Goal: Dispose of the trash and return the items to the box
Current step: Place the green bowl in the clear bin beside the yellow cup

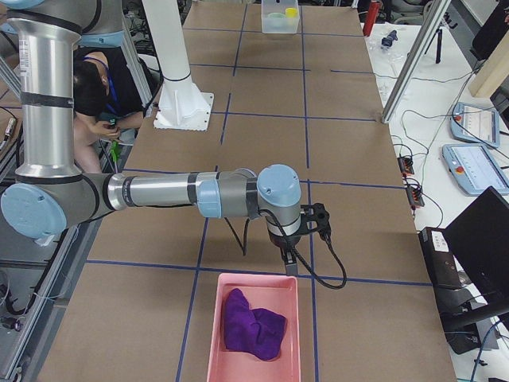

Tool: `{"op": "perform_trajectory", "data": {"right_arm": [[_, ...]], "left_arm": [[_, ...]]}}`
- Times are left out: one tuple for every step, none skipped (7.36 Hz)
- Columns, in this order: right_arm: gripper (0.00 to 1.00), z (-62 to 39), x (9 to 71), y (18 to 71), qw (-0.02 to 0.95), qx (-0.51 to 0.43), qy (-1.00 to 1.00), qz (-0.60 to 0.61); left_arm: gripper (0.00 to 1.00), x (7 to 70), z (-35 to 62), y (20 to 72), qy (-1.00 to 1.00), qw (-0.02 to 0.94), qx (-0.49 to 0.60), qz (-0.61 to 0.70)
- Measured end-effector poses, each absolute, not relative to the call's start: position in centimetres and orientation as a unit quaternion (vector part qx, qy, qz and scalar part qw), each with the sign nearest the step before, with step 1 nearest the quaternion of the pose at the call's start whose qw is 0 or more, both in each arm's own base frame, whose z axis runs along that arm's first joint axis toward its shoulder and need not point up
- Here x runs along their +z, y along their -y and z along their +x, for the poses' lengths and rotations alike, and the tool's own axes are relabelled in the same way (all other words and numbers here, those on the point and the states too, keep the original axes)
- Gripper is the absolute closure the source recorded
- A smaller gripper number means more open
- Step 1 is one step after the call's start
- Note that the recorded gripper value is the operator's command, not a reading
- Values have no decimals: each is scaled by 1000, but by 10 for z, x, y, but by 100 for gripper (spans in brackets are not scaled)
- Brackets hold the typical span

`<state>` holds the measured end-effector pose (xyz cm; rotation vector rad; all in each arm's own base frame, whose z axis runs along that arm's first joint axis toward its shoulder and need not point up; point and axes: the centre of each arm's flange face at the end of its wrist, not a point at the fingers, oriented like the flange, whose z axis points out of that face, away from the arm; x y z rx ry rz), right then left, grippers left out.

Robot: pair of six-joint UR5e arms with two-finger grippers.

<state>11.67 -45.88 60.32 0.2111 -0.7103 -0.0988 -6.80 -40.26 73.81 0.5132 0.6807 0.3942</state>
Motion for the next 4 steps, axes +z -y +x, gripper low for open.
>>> {"op": "perform_trajectory", "data": {"right_arm": [[0, 116, 603, 459, 931, -48, 347, 103], [0, 115, 603, 459, 931, -46, 348, 101], [0, 113, 603, 460, 931, -43, 349, 98], [0, 110, 602, 460, 931, -41, 350, 96]], "left_arm": [[0, 718, -68, 415, -327, 891, 184, 255], [0, 686, -68, 432, -330, 893, 165, 256], [0, 649, -69, 452, -330, 899, 143, 249], [0, 610, -70, 473, -325, 907, 126, 236]]}}
